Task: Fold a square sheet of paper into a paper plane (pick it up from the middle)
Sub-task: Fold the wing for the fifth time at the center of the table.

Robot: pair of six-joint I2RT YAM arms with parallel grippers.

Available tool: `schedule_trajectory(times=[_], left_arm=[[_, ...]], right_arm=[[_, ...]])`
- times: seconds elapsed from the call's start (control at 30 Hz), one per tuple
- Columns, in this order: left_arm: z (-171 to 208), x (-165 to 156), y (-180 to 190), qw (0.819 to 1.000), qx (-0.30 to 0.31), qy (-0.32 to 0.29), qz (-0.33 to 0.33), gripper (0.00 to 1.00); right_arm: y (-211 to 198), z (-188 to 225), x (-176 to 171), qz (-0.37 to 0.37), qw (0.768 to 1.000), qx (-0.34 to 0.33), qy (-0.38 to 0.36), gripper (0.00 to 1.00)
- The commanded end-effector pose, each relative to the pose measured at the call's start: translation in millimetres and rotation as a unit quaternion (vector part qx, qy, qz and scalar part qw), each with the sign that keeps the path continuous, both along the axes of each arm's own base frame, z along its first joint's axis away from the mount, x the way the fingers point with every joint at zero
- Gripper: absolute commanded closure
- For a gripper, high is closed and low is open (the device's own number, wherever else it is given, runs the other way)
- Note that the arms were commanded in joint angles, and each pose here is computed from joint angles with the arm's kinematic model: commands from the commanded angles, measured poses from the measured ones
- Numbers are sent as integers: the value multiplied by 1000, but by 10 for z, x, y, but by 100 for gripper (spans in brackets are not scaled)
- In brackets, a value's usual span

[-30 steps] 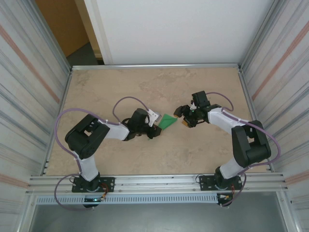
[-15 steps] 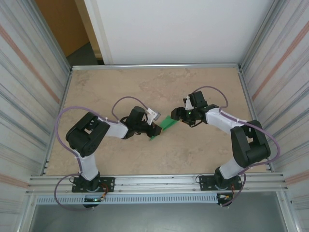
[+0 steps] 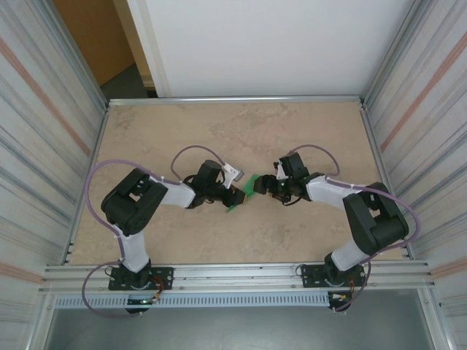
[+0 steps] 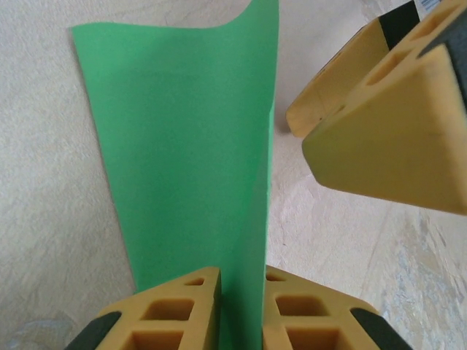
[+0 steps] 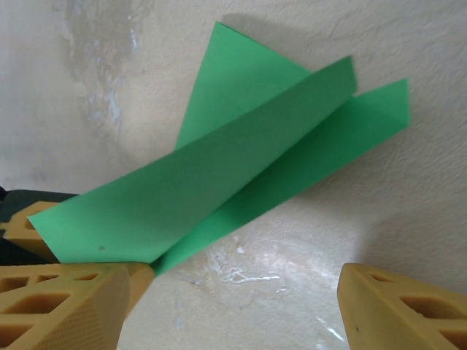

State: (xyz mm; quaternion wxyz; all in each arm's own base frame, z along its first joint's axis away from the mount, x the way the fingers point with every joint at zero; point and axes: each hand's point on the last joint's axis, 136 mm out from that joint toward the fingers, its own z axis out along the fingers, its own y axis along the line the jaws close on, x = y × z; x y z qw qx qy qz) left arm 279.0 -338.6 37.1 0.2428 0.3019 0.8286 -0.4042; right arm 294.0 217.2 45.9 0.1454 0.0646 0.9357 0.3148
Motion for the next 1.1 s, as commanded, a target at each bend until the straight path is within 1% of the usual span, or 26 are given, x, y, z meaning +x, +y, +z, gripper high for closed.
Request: schedule_trajectory(times=[0.0,0.17,0.27,0.53,0.77,1.07], left_arm=[[-69,-4,-20,1000,14,4,0,82],[-96,-22,-42,1000,15,10,-1,82],[-96,-23,-48,1000,13,14,0,82],[-104,-37,-64,1000,12,24,-3,79],[-29,-72,-85,999,7,31,-12,75],[31,-52,-86,999,0,49,-9,71]], right_arm=[[69,80,119,-44,999,24,-6,26],[122,18,149,-47,998,33,5,27],[107,-31,158,-54,998,27,12,27],[20,-226,117,-69,997,-5,41,28],[-92,-409,69,-83,991,-61,80,31],[-112,-547,11,-82,986,-85,116,36]])
